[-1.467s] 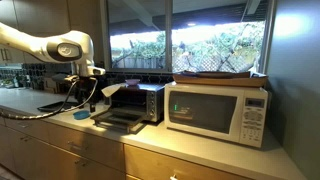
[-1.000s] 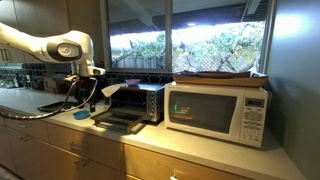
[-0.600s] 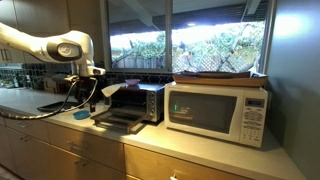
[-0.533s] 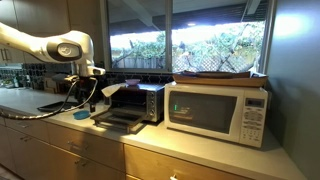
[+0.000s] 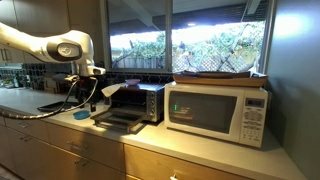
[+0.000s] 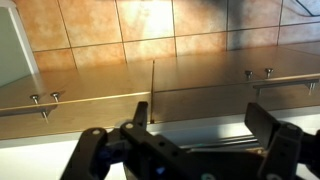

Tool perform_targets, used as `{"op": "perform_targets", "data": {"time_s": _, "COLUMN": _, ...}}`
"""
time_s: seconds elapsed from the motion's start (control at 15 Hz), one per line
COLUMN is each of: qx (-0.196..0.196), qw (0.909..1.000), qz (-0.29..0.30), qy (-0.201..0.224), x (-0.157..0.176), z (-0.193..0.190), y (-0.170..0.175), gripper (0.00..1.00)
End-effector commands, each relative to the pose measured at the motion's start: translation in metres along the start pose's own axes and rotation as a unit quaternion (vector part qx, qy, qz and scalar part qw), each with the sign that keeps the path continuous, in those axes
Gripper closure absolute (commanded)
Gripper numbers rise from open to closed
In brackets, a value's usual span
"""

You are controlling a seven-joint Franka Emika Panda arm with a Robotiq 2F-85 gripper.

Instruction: Put the purple bowl in the oven

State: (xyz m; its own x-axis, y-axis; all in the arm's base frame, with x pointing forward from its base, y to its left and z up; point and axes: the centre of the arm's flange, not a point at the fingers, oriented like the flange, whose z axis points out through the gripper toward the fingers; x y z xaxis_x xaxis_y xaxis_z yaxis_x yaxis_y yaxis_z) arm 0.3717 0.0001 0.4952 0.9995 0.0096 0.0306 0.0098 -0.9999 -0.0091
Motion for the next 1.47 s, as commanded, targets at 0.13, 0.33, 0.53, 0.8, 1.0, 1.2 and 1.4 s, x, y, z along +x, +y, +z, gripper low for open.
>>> {"op": "perform_targets", "data": {"time_s": 0.13, "qx": 0.003, "qw": 0.9875, "qz": 0.02, "qy": 0.156, "x": 0.039, "z": -0.045, "y": -0.006, "gripper": 0.0}}
{"op": "perform_targets", "data": {"time_s": 0.33, "qx": -0.001, "qw": 0.9673, "qz": 0.004, "qy": 0.254, "x": 0.073, "z": -0.096, "y": -0.013, "gripper": 0.0}}
{"op": "perform_targets", "data": {"time_s": 0.53, "qx": 0.004, "qw": 0.9448, "qz": -0.004, "qy": 0.328, "x": 0.102, "z": -0.144, "y": -0.016, "gripper": 0.0}}
{"op": "perform_targets", "data": {"time_s": 0.8, "qx": 0.027, "qw": 0.9283, "qz": -0.006, "qy": 0.371, "x": 0.138, "z": -0.179, "y": -0.021, "gripper": 0.0}}
{"op": "perform_targets", "data": {"time_s": 1.0, "qx": 0.011, "qw": 0.9307, "qz": -0.005, "qy": 0.366, "x": 0.118, "z": -0.173, "y": -0.02, "gripper": 0.0}}
{"op": "perform_targets", "data": {"time_s": 1.2, "qx": 0.011, "qw": 0.9302, "qz": -0.005, "qy": 0.367, "x": 0.117, "z": -0.174, "y": -0.02, "gripper": 0.0}}
{"op": "perform_targets", "data": {"time_s": 1.4, "qx": 0.013, "qw": 0.9273, "qz": 0.032, "qy": 0.373, "x": 0.137, "z": -0.171, "y": -0.014, "gripper": 0.0}}
